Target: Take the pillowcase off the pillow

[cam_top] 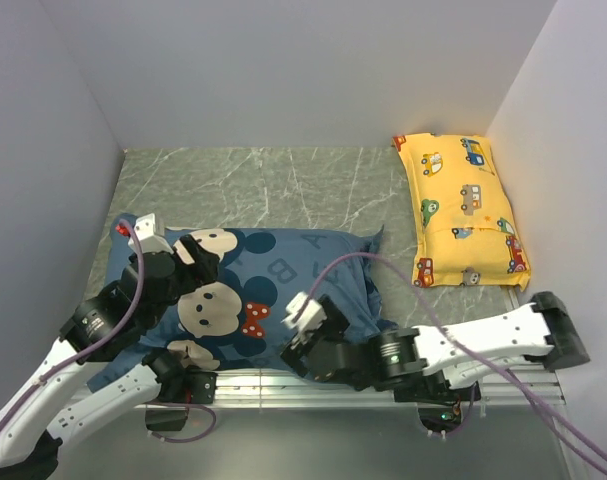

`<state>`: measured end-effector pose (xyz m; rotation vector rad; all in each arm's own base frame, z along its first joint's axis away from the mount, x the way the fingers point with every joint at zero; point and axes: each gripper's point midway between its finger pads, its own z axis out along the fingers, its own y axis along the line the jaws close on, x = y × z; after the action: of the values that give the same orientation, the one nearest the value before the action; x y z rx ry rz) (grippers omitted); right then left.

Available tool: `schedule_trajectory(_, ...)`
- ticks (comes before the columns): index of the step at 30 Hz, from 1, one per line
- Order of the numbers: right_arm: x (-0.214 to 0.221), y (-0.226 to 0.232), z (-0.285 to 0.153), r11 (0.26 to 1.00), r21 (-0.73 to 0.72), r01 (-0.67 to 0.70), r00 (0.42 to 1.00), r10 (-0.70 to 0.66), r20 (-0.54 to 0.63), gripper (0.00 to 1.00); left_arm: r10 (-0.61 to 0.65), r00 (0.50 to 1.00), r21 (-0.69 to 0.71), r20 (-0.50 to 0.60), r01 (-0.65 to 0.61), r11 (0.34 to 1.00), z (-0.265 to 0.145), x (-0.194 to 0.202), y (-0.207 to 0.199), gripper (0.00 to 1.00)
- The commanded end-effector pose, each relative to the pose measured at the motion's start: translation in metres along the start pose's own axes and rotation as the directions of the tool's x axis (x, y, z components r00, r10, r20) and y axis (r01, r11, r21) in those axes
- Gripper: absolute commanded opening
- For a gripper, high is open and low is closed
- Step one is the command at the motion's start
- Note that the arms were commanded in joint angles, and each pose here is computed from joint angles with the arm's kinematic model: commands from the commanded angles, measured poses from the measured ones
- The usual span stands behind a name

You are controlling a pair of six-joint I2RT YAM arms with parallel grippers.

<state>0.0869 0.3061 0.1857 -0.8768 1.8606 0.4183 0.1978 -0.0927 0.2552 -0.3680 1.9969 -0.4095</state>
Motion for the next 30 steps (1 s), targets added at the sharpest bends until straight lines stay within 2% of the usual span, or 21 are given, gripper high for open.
schedule_trajectory(1,-0.008,0.015,0.010,0.991,0.080,0.109,0.994,-0.109,0.003,1.00,-0.011,1.000,0.021,-0.001,0.011,1.000,-0.008,-0.007,-0.005,0.89)
schedule_trajectory(3,-0.007,0.021,0.017,0.981,0.127,0.148,0.989,-0.148,-0.010,1.00,-0.006,1.000,0.024,0.000,0.006,1.000,-0.009,-0.010,-0.007,0.89)
schedule_trajectory(7,0.015,0.024,0.042,0.925,0.239,0.295,0.955,-0.277,-0.109,1.00,0.006,1.000,0.043,0.013,-0.006,0.999,-0.013,-0.019,-0.013,0.89)
schedule_trajectory(10,0.014,0.024,0.053,0.898,0.286,0.335,0.942,-0.309,-0.133,0.99,0.025,1.000,0.044,0.018,-0.026,0.999,-0.014,-0.024,-0.015,0.90)
schedule_trajectory(13,0.013,0.027,0.062,0.894,0.274,0.354,0.934,-0.326,-0.143,0.88,0.042,0.998,0.040,0.040,-0.044,0.998,-0.014,-0.034,-0.020,0.90)
schedule_trajectory(16,0.004,0.028,0.064,0.891,0.278,0.357,0.933,-0.331,-0.139,0.40,0.068,0.995,-0.065,0.076,-0.063,0.996,-0.002,-0.046,-0.015,0.93)
schedule_trajectory(17,-0.001,0.026,0.063,0.888,0.288,0.358,0.933,-0.332,-0.136,0.19,0.093,0.994,-0.110,0.065,-0.086,0.990,0.009,-0.044,-0.015,0.93)
schedule_trajectory(20,-0.013,0.030,0.061,0.901,0.264,0.343,0.939,-0.324,-0.116,0.00,0.130,0.990,-0.222,0.061,-0.114,0.968,0.034,-0.039,-0.011,0.94)
schedule_trajectory(25,-0.045,0.047,0.045,0.954,0.139,0.266,0.964,-0.259,-0.068,0.00,0.113,0.994,-0.216,0.011,-0.108,0.970,0.066,-0.036,-0.018,0.93)
schedule_trajectory(30,-0.123,0.055,0.009,0.993,-0.090,0.070,0.996,-0.065,0.062,0.00,0.069,0.992,-0.112,0.103,-0.058,0.992,0.056,-0.079,-0.041,0.93)
